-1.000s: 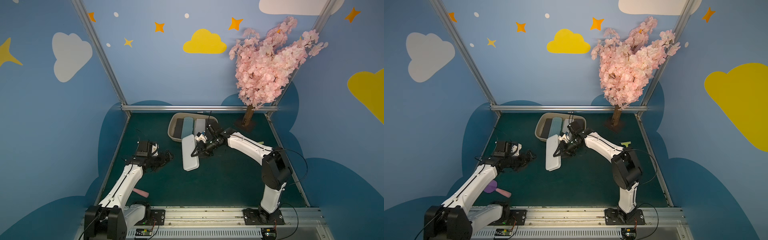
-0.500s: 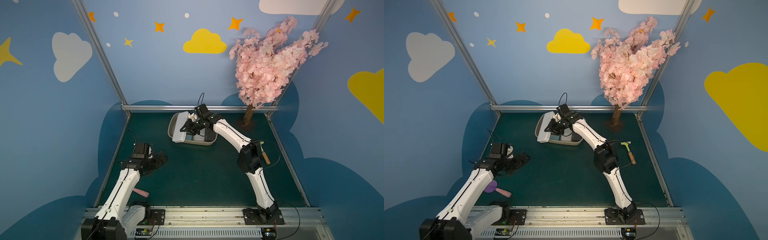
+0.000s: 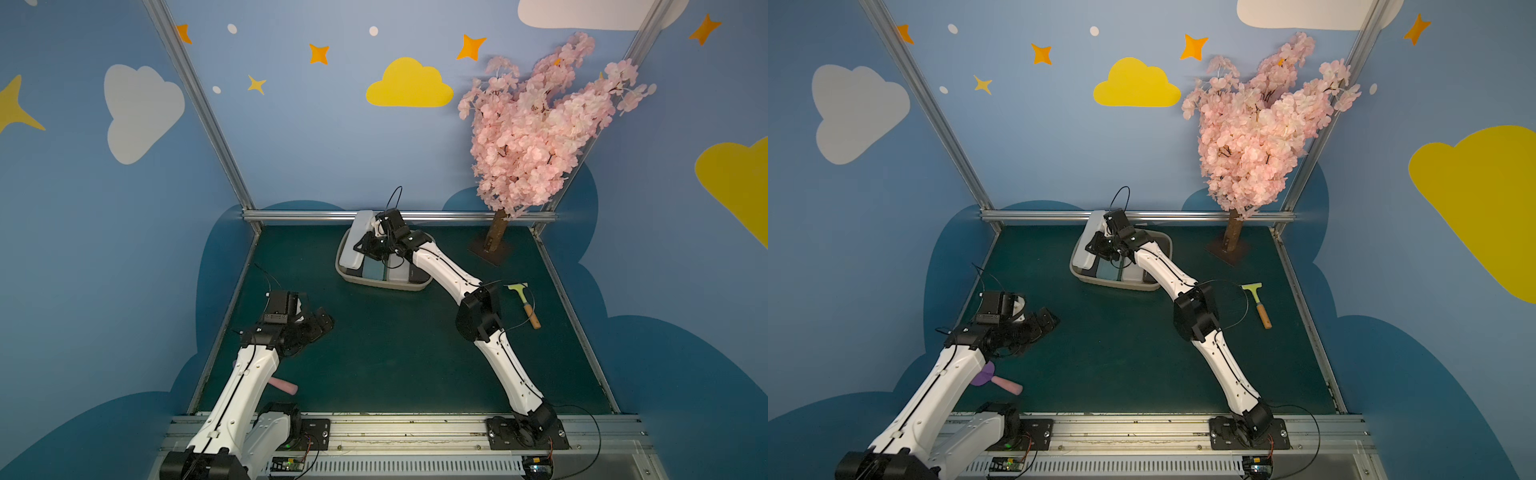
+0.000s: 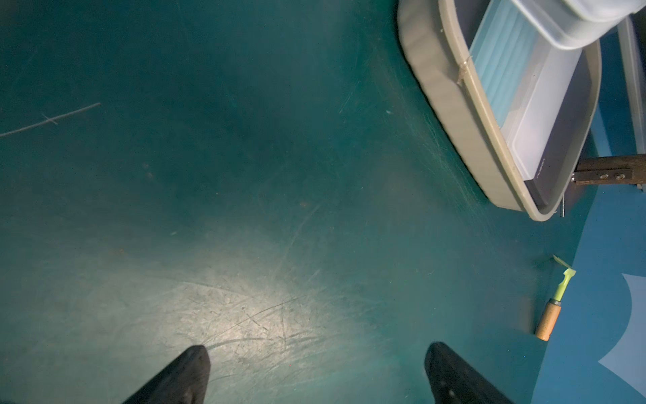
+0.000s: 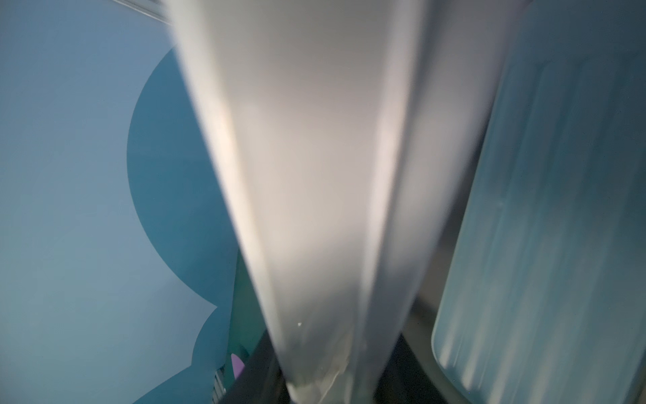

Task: Put the pencil case into the storage box
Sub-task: Adjust the storage box at the center of the board.

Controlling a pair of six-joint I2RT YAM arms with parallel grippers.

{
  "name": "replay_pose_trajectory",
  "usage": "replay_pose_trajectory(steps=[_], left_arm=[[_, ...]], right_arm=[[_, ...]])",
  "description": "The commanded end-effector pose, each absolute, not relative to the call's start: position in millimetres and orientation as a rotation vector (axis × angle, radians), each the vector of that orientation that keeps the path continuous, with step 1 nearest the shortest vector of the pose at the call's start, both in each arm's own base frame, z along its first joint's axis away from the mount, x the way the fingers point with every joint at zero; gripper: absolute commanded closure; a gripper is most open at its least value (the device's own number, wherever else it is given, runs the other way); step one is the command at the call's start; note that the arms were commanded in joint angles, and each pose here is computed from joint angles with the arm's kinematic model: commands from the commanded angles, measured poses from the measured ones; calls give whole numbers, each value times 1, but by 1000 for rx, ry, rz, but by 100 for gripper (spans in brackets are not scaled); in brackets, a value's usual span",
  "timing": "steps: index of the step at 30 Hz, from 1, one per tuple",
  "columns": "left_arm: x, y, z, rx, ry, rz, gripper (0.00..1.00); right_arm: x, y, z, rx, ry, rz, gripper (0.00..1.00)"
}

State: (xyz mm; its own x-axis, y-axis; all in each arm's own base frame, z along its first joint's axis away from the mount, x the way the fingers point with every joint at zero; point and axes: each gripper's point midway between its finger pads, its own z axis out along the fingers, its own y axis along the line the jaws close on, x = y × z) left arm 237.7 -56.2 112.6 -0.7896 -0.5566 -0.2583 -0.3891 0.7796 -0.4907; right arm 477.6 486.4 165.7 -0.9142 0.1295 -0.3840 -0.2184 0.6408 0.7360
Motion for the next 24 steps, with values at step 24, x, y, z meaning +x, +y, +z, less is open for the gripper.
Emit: replay_pose_trajectory(steps=[24], left_arm=[[230, -54, 103, -731, 2582, -583, 1]], right_arm=[[447, 421, 112, -110, 2697, 729, 93]])
